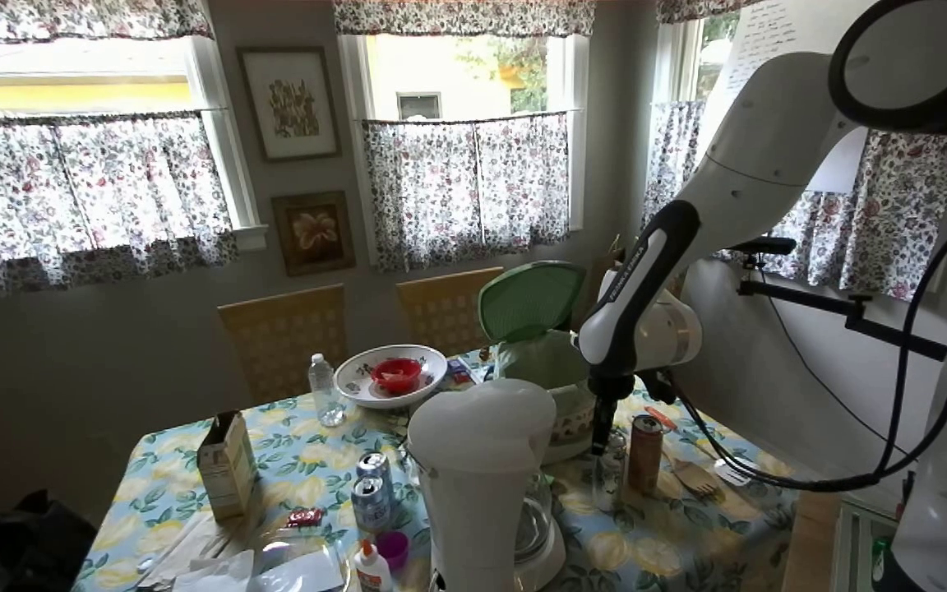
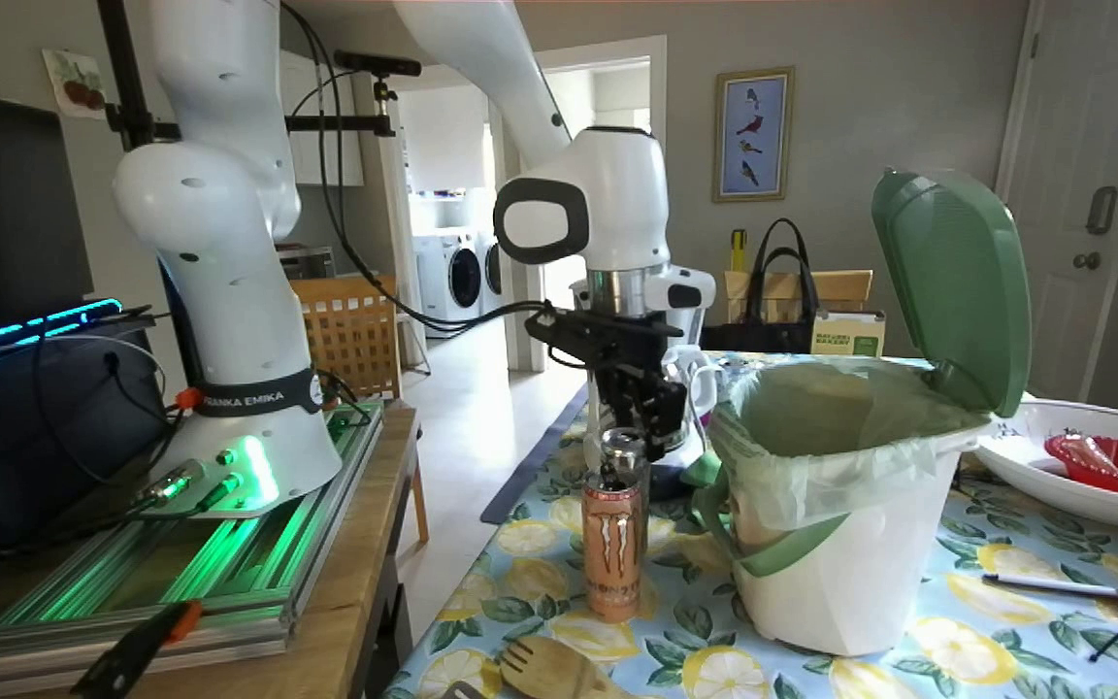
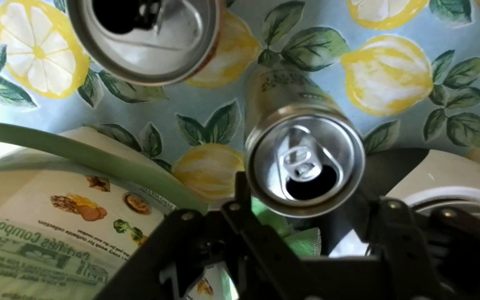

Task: Open the white and green bin then place the two empty cans from the table inside the bin.

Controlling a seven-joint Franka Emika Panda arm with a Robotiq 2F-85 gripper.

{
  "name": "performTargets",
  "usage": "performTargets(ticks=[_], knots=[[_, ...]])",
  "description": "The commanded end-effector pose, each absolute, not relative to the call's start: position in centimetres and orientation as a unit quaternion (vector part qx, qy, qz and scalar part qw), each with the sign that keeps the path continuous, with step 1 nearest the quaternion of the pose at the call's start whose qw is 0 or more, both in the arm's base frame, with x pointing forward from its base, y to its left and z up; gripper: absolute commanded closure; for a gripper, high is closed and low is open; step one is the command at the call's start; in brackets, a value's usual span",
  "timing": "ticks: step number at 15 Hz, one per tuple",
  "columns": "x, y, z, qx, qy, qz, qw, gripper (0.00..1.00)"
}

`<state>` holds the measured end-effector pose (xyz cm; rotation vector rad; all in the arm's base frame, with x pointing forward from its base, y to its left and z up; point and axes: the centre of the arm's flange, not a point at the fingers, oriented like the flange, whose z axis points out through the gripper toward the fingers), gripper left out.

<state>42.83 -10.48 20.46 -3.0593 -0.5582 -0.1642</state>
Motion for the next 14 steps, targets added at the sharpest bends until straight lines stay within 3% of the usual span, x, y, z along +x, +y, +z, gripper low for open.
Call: performTargets(ticks=[1, 14], knots=[[43.3, -10.6, 20.3, -0.985, -0.163, -0.048, 0.002, 0.69], [43.2, -9.3, 26.0, -0.988, -0.145, -0.054, -0.015, 0.69]])
